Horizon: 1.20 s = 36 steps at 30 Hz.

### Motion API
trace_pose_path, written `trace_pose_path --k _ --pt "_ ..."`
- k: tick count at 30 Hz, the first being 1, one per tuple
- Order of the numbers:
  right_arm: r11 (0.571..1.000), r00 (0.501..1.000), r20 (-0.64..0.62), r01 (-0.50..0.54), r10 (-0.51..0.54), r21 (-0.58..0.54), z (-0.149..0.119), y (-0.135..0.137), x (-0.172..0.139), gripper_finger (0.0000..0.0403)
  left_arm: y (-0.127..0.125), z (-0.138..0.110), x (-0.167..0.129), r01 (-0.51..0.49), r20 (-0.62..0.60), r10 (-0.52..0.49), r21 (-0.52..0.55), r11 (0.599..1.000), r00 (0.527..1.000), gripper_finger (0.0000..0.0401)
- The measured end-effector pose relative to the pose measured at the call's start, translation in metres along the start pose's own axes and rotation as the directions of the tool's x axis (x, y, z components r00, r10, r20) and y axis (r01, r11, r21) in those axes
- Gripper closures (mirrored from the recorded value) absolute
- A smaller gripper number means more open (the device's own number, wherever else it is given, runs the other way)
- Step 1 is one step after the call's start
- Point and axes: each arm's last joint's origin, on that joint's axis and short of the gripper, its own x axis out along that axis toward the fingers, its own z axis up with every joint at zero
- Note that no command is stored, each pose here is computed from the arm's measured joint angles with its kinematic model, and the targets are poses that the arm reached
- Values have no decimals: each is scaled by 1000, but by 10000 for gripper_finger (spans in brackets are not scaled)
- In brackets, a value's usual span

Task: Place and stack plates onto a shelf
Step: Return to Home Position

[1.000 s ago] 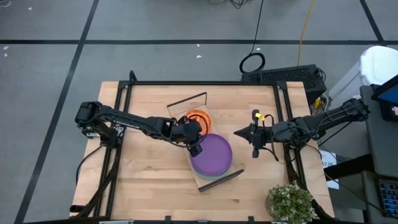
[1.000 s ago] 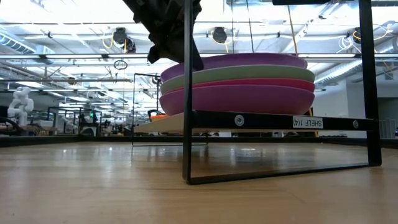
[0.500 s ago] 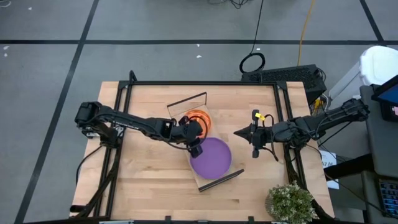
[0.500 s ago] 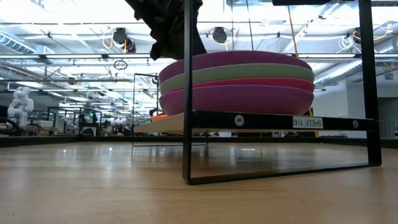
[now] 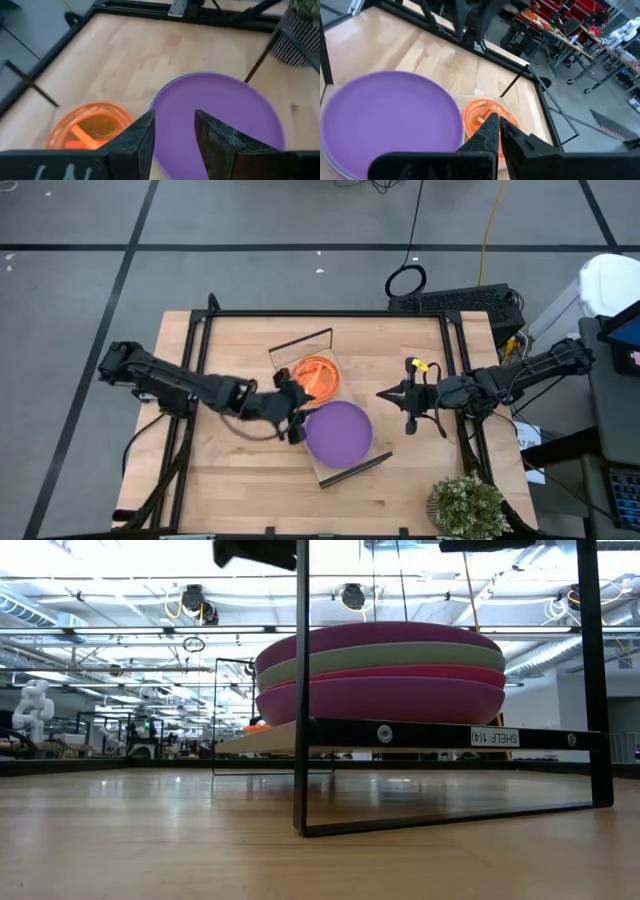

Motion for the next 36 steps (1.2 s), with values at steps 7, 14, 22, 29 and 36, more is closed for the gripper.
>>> trace_pose_path --k 7,14,22,29,36 --pt "997 1000 13 -24 23 77 1 0 0 403 -29 -12 -22 34 21 -38 182 983 999 290" --pt "985 994 43 -110 106 131 0 3 0 403 -20 -36 -26 49 5 -51 207 977 999 345" --pt "991 987 131 -106 94 86 -29 19 10 403 19 -75 -59 130 148 -153 152 980 977 380" --pt "994 986 161 -64 49 86 -54 19 7 403 53 -117 -84 192 194 -207 95 977 959 396" --pt "986 979 182 -117 93 122 -77 21 0 403 73 -150 -91 195 281 -222 121 973 934 398"
